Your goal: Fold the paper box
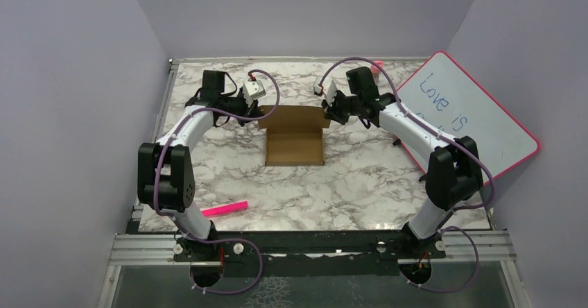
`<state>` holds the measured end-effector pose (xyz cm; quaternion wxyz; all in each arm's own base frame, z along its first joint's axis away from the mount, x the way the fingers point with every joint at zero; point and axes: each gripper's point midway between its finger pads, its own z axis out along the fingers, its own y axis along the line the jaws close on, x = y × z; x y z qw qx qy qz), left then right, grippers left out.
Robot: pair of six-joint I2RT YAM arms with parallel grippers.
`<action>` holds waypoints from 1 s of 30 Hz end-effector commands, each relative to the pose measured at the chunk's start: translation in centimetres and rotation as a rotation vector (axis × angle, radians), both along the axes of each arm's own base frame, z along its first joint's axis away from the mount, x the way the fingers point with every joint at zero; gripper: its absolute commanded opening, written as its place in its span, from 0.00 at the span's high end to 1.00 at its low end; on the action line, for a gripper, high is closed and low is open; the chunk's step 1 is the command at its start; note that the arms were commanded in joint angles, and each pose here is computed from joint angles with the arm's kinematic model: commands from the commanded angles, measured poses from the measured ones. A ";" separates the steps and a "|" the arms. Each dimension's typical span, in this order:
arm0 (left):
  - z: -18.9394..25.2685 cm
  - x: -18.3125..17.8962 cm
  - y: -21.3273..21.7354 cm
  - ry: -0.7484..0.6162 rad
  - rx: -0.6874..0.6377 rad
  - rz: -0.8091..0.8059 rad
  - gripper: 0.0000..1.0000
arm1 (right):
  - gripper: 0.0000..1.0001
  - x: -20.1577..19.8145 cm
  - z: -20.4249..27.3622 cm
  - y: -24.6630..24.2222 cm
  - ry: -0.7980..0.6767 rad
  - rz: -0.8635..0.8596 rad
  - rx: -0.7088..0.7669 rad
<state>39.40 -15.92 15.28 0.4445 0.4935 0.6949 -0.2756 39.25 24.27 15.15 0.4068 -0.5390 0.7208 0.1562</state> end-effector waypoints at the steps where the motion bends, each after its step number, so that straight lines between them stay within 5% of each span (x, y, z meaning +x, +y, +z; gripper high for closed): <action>1: 2.4 0.8 0.2 -0.016 -0.038 0.090 0.97 | 0.99 1.8 1.7 -0.3 -0.028 -0.109 0.032; 30: 2.9 0.4 0.1 0.090 -0.124 0.897 0.98 | 0.99 1.2 -0.6 -1.2 0.356 -0.903 0.196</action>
